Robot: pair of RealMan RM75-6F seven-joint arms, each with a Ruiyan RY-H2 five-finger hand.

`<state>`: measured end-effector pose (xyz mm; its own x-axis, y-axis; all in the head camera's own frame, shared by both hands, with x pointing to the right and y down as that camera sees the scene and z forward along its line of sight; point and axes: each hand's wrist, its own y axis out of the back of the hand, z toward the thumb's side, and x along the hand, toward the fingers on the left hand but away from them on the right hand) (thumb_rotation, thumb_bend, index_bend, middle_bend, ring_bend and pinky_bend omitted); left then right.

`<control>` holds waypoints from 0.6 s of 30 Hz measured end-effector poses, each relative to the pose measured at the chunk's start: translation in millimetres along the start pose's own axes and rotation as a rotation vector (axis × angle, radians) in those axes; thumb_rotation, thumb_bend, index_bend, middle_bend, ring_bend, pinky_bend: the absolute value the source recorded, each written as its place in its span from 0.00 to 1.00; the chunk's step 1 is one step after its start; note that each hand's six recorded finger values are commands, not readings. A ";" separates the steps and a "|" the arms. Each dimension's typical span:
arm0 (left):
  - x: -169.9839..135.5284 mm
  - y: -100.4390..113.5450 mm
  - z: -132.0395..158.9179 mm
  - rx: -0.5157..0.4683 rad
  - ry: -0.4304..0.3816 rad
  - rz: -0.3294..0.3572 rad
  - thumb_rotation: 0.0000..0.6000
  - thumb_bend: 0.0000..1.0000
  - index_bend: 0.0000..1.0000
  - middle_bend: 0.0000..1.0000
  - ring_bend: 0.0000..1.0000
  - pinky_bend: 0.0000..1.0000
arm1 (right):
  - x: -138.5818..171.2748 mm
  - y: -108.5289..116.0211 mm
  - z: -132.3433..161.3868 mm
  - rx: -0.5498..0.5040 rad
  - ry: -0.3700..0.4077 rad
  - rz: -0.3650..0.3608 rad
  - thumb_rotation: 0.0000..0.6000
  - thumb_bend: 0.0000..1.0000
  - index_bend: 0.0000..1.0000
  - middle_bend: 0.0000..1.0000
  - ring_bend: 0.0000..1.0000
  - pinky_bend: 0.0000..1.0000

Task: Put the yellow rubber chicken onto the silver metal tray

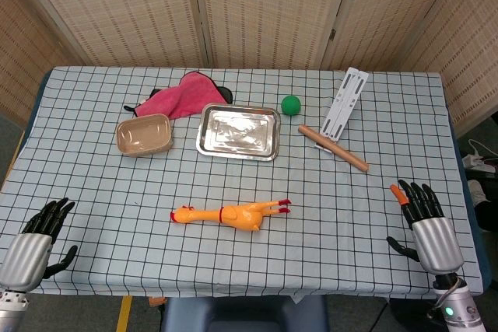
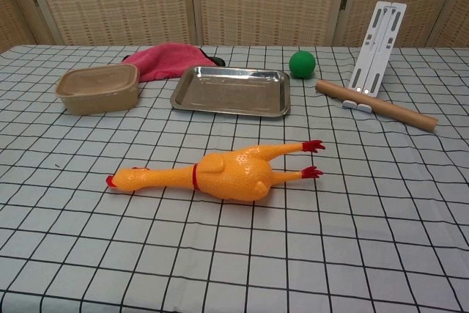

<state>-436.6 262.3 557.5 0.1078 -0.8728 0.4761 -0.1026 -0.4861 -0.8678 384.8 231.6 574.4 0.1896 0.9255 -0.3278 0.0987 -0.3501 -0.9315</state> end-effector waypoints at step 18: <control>16.4 -21.7 37.7 -0.036 -0.118 -0.007 1.00 0.37 0.05 0.15 0.15 0.35 | 0.8 17.1 -2.8 -0.016 -0.039 -0.048 1.00 0.07 0.00 0.00 0.00 0.00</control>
<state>-395.4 260.2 578.9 0.2243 -0.8588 0.4606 -0.1366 -0.4957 -0.8577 389.4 226.0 558.6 0.1465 0.9460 -0.2891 0.1221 -0.3073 -0.9437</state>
